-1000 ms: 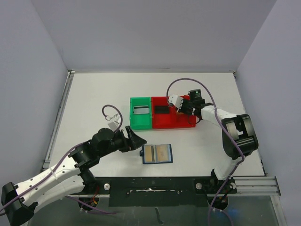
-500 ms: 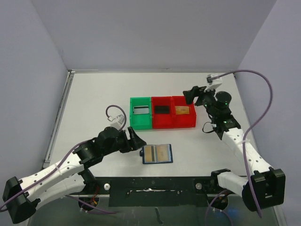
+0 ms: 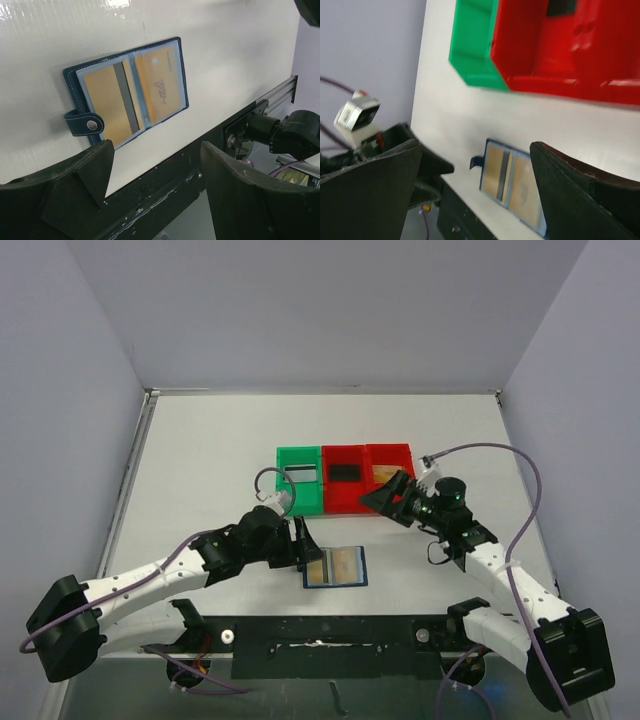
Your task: Take the credit cards out of the card holder
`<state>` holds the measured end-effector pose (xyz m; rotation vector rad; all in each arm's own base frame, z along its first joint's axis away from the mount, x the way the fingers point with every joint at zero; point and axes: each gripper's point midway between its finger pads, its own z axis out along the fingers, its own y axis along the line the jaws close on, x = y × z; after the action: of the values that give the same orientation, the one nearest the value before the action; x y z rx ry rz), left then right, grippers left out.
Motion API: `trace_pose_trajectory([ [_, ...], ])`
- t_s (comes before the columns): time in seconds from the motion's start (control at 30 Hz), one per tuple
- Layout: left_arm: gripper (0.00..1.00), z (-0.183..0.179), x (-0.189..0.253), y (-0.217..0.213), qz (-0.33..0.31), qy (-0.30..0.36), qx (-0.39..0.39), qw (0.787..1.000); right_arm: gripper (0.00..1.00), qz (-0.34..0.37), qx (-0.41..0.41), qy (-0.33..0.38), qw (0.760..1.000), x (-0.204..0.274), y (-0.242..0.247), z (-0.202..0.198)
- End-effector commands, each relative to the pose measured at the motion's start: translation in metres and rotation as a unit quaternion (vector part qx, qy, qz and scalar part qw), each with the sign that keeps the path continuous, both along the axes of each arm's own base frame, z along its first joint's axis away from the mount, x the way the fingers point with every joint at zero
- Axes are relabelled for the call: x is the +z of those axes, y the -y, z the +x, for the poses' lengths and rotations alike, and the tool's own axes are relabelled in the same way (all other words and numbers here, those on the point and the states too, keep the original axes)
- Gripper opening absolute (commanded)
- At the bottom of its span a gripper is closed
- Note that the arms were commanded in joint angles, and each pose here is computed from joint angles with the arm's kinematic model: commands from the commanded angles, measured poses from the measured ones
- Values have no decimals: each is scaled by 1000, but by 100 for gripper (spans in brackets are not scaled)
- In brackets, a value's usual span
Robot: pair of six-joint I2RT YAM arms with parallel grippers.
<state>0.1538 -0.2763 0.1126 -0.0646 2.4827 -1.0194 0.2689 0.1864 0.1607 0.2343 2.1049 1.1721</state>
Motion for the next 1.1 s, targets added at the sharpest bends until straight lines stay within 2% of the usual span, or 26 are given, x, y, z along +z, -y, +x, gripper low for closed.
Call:
trace_pose_trajectory([
  [0.0,68,-3,4,16,-23,-4,-22,999,92,23,-4,-26,999,-4,-28,-31],
  [0.17,67,-8,-7,20,-6,-15,-34,999,87,34,-31,-81,996,-36,-36,-56],
  [0.37,65,-11,-17,16,0,-22,-23,999,79,13,-15,-101,995,-51,-45,-74],
  [0.63,54,-10,-28,18,9,-35,-17,999,50,-3,19,-141,990,-66,-67,-86],
  [0.7,52,-10,-29,22,10,-37,-21,999,47,-9,27,-151,988,-70,-74,-87],
  [0.8,43,-11,-25,33,5,-32,-43,999,46,-23,39,-167,985,-73,-88,-90],
  [0.93,33,-11,-39,36,50,-33,-45,997,44,-52,40,-187,980,-83,-95,-93],
  [1.07,32,-4,-46,38,57,-28,-28,998,42,-54,45,-196,978,-88,-101,-95],
])
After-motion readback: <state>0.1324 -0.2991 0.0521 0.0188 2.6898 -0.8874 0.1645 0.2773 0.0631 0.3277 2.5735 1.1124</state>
